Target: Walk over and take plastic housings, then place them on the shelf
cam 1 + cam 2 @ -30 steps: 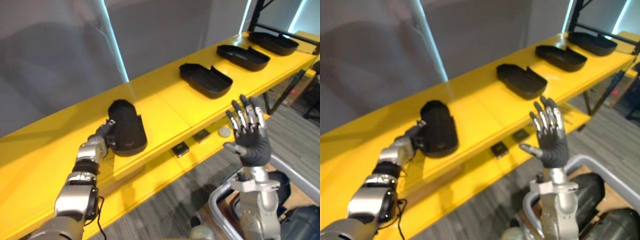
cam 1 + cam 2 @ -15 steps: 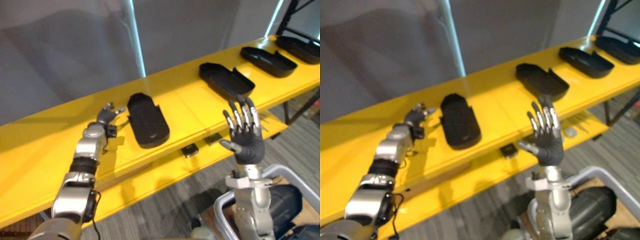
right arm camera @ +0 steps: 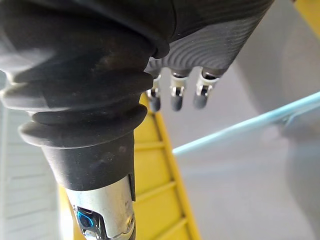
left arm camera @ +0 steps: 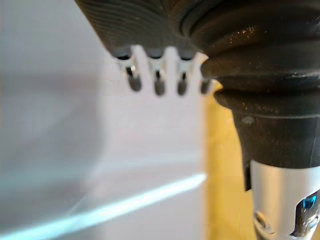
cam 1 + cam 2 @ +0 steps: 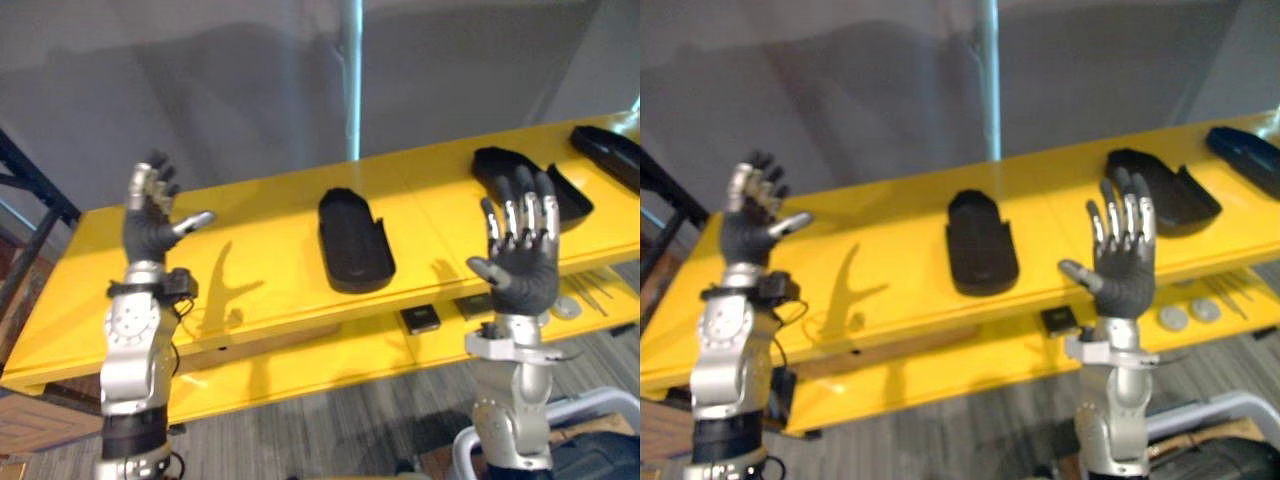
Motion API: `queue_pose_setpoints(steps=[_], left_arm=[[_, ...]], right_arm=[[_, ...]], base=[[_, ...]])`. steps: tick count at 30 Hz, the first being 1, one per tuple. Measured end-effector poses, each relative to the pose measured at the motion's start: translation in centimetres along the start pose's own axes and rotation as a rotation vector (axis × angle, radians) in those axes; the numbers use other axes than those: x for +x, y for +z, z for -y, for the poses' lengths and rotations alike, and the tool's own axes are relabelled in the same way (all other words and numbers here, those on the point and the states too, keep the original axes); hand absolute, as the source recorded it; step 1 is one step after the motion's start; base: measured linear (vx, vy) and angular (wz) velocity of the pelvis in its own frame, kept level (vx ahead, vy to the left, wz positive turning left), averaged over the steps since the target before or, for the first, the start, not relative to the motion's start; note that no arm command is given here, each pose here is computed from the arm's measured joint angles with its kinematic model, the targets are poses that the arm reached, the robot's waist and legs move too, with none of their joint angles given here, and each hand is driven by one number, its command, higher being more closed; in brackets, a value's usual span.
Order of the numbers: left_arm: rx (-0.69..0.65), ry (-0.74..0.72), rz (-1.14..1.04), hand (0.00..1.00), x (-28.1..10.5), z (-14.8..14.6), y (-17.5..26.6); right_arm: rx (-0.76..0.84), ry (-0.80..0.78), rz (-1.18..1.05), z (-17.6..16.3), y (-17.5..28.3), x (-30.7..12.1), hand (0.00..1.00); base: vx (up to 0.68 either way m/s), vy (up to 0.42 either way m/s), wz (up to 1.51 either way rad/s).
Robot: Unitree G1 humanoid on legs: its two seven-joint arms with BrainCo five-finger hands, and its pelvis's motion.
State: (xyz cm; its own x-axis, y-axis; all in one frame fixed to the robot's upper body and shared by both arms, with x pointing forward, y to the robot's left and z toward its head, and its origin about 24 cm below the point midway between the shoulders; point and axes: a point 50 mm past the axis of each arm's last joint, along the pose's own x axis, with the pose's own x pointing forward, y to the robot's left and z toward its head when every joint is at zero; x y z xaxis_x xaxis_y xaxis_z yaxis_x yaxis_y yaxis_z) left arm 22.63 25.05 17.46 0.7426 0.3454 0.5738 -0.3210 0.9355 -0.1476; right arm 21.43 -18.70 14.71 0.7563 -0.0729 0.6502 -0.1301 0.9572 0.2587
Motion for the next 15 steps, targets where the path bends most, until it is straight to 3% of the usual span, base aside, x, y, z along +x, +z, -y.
queue_pose_setpoints(steps=[4,7,11,15], left_arm=[[0.080,0.298,0.043,0.00,-3.1,-4.5,0.5],[0.179,0.490,-0.049,0.00,-5.6,-6.8,-0.6],[0.295,0.696,-0.409,0.00,-11.6,-10.3,-5.8],[0.297,0.798,-0.782,0.00,-19.6,-13.0,-9.8]], right_arm=[[-0.045,-0.016,-0.036,0.4,-0.4,-0.2,0.00],[-0.084,-0.038,-0.076,0.7,-1.0,-0.4,0.00],[-0.094,-0.087,-0.092,1.1,-1.4,-0.6,0.00],[-0.125,-0.155,-0.141,2.1,-2.3,-1.1,0.00]], base=[[-0.02,0.001,0.16],[-0.01,-0.005,0.11],[0.01,0.000,0.10],[0.04,-0.005,0.07]])
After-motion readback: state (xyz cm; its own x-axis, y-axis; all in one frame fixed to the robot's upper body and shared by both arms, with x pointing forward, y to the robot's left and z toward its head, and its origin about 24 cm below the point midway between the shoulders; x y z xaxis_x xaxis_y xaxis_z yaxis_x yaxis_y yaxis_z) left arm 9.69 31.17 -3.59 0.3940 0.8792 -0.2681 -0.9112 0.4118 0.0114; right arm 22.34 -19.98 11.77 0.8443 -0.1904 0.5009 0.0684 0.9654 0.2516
